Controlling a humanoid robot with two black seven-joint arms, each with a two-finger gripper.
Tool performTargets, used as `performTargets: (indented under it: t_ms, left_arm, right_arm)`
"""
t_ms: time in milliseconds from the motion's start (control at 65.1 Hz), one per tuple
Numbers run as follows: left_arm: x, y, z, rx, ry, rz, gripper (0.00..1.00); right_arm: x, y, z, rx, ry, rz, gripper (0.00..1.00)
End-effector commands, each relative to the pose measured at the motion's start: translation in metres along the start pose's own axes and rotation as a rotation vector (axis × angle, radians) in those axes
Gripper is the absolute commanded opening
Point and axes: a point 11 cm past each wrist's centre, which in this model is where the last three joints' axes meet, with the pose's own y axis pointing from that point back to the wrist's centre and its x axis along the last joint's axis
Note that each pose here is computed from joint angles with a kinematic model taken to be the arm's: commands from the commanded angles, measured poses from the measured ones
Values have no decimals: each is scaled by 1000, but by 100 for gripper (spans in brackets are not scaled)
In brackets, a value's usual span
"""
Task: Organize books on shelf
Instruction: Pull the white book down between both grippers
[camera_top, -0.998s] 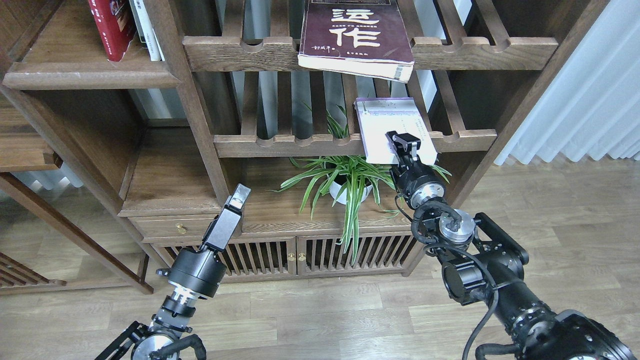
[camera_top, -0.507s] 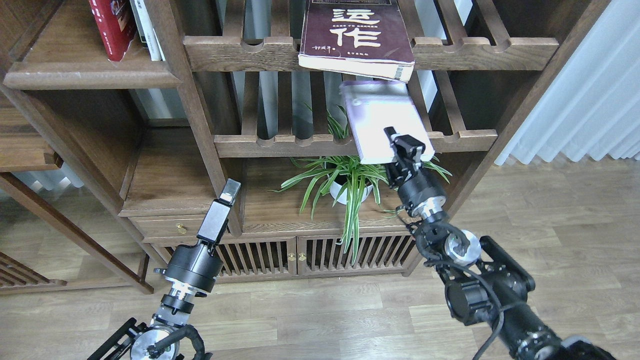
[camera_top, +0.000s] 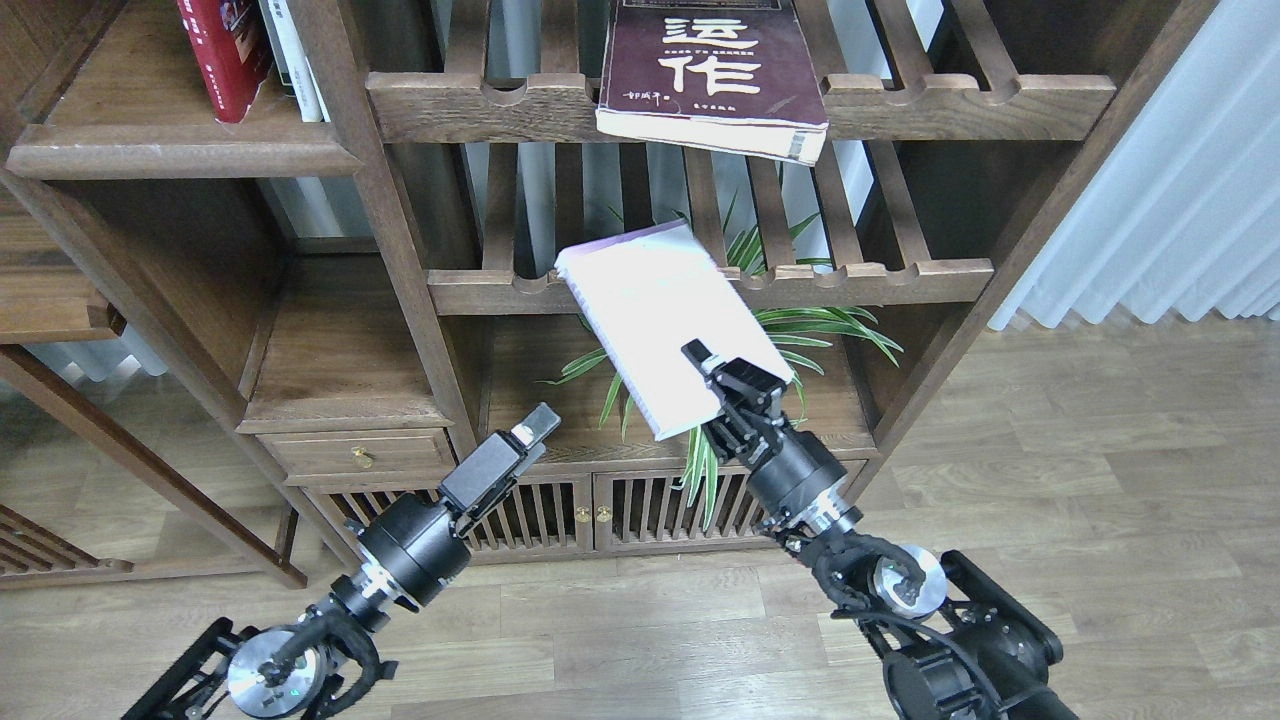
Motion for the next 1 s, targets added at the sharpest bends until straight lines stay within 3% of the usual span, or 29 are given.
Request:
performTargets:
  t_ms: [0,691,983]
  left_arm:
    - [0,1,2,-5,1,1,100]
    - [15,6,-7,4,24,47,99]
    - [17,6,-7,5,25,52,95]
  right_arm:
    - [3,1,8,-23,-3,10,4]
    - [11,5,66,-180,-26,27,4]
    - [10,5,70,-190,-26,23,4]
